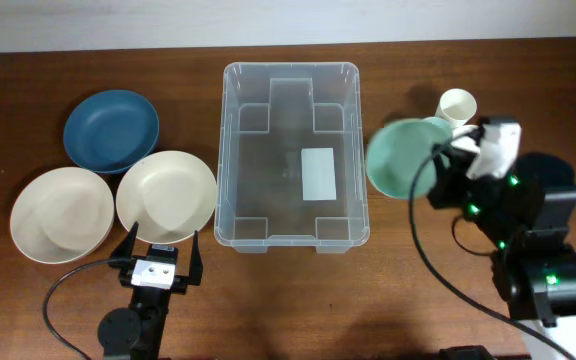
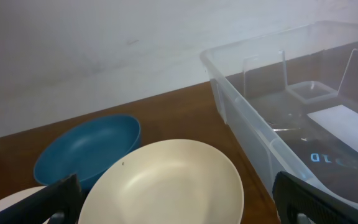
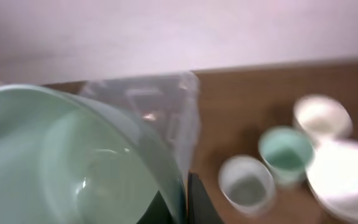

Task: Pack container
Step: 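Lift the mint-green bowl and carry it into the clear container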

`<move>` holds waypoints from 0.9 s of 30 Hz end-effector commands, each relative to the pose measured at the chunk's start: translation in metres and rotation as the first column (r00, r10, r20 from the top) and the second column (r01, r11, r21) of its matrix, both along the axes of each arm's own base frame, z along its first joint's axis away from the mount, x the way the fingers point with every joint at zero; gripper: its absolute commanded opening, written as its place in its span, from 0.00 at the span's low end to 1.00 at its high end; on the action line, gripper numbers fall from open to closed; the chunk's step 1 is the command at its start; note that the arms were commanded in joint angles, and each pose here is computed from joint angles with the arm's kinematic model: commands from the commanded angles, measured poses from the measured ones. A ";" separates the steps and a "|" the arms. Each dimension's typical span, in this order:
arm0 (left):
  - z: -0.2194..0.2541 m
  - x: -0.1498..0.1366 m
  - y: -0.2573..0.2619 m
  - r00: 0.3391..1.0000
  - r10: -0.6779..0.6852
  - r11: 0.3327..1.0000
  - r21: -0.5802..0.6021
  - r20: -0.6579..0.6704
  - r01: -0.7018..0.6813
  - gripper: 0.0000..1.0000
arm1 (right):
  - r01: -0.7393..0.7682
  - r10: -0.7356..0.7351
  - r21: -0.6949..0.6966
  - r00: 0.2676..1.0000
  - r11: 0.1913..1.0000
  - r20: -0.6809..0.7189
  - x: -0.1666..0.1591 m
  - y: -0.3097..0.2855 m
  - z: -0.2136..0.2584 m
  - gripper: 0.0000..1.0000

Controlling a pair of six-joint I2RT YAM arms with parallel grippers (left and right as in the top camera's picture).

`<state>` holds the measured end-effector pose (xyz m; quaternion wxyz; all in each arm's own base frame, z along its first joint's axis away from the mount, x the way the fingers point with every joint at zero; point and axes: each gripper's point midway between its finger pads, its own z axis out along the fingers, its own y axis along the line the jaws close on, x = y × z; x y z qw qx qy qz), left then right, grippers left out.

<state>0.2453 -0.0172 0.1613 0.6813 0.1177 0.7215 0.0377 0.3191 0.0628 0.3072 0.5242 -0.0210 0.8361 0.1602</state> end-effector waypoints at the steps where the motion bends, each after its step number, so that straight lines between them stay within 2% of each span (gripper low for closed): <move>1: -0.002 0.000 0.000 1.000 0.003 1.000 0.016 0.001 -0.003 0.99 | -0.050 0.055 -0.115 0.998 0.992 0.044 0.018 0.032 0.020 0.04; 6: -0.002 0.000 0.000 1.000 0.003 1.000 0.016 0.001 -0.003 0.99 | -0.110 0.114 -0.225 0.993 0.968 0.003 0.050 0.089 0.002 0.04; 13: -0.002 0.000 0.000 1.000 0.002 1.000 0.016 0.001 -0.002 0.99 | -0.279 0.238 -0.351 0.959 0.894 -0.154 0.075 0.165 -0.071 0.04; 19: -0.002 0.000 0.000 1.000 0.003 1.000 0.016 0.001 -0.003 0.99 | -0.355 0.280 -0.437 0.932 0.826 -0.228 0.081 0.194 -0.121 0.04; 27: -0.002 0.000 0.000 1.000 0.003 1.000 0.016 0.001 -0.003 0.99 | -0.408 0.322 -0.440 0.911 0.800 -0.258 0.072 0.215 -0.139 0.04</move>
